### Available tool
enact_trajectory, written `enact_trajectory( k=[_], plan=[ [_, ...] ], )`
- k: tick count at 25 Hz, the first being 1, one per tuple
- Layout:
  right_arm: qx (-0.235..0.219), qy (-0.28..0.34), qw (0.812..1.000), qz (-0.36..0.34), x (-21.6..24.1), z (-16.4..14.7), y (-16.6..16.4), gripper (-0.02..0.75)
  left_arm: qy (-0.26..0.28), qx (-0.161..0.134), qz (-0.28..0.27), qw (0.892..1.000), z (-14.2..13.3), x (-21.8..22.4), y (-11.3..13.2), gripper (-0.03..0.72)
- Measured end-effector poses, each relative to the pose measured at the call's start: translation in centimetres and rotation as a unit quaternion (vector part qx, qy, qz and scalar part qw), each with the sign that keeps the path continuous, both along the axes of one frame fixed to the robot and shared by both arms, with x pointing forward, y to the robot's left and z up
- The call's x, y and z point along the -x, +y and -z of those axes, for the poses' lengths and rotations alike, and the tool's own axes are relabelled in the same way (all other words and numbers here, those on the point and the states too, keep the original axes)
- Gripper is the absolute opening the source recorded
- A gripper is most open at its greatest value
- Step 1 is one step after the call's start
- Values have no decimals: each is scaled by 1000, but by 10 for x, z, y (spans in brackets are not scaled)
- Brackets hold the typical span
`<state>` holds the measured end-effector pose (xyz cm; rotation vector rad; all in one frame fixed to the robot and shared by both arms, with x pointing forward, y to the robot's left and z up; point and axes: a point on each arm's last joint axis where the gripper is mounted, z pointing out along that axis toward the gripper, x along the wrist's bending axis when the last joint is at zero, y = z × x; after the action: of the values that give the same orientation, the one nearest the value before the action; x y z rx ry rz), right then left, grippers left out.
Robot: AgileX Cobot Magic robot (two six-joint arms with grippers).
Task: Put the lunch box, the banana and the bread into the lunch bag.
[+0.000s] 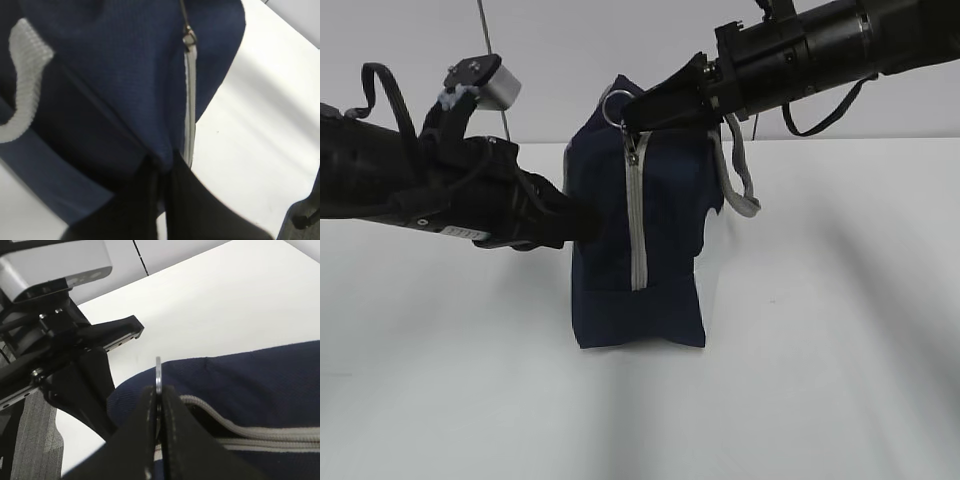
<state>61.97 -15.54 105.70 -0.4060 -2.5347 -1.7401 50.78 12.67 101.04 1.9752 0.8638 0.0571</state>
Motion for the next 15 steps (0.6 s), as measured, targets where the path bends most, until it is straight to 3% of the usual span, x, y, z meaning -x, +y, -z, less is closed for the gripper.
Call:
enact_trajectory(
  k=[15],
  plan=[
    [-15,6,1000,12,-3,-3,-5,-16,-10,-24,22,999,2,2,1,3]
  ],
)
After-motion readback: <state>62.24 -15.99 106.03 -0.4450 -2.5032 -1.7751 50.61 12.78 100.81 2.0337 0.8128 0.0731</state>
